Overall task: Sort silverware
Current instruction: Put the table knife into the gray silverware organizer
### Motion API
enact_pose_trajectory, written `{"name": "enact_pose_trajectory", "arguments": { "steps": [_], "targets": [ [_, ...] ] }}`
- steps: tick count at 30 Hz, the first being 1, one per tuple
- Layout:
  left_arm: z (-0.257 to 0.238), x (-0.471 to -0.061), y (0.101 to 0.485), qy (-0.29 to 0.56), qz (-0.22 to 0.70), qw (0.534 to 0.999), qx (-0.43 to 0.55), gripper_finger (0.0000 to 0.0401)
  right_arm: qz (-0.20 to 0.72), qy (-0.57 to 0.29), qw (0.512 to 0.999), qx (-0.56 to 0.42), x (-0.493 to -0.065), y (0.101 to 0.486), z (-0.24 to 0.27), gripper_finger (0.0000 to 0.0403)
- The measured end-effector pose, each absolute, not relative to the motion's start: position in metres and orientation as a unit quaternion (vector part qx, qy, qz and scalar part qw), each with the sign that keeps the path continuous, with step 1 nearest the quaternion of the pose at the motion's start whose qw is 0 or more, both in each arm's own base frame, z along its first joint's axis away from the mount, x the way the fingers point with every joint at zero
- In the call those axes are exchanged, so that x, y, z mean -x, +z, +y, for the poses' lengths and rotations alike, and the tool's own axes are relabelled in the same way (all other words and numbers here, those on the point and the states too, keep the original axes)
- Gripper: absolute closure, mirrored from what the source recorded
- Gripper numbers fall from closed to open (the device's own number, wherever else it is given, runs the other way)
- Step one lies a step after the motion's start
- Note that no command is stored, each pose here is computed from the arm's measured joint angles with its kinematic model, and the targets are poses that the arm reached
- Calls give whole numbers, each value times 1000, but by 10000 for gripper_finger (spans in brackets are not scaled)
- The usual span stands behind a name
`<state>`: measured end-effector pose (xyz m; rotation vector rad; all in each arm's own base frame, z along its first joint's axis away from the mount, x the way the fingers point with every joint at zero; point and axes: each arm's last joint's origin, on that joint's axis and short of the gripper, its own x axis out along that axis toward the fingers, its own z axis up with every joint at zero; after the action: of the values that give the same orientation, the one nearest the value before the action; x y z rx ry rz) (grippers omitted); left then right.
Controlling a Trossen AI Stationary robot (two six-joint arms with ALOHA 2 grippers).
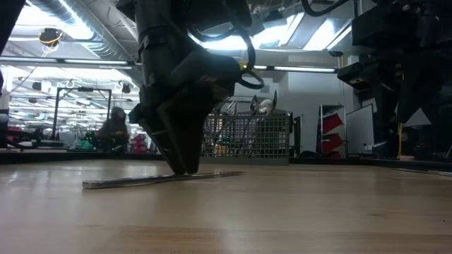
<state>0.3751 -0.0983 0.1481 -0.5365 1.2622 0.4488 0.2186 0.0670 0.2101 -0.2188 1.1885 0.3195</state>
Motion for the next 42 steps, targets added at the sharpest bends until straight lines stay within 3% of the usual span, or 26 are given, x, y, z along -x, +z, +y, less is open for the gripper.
{"name": "enact_pose_trajectory", "arguments": {
  "steps": [6,25,33,42],
  "targets": [
    [-91,-376,151,205,586,729,287,266,556,150,811,103,-219,210,67,304],
    [-85,-374,153,217,590,728,274,301,556,150,811,102,-219,210,67,304],
    [-84,-373,148,239,571,742,257,301,556,150,811,103,-219,210,67,304],
    [-86,-367,136,267,568,729,273,301,556,150,811,102,-219,210,67,304]
  ]
}}
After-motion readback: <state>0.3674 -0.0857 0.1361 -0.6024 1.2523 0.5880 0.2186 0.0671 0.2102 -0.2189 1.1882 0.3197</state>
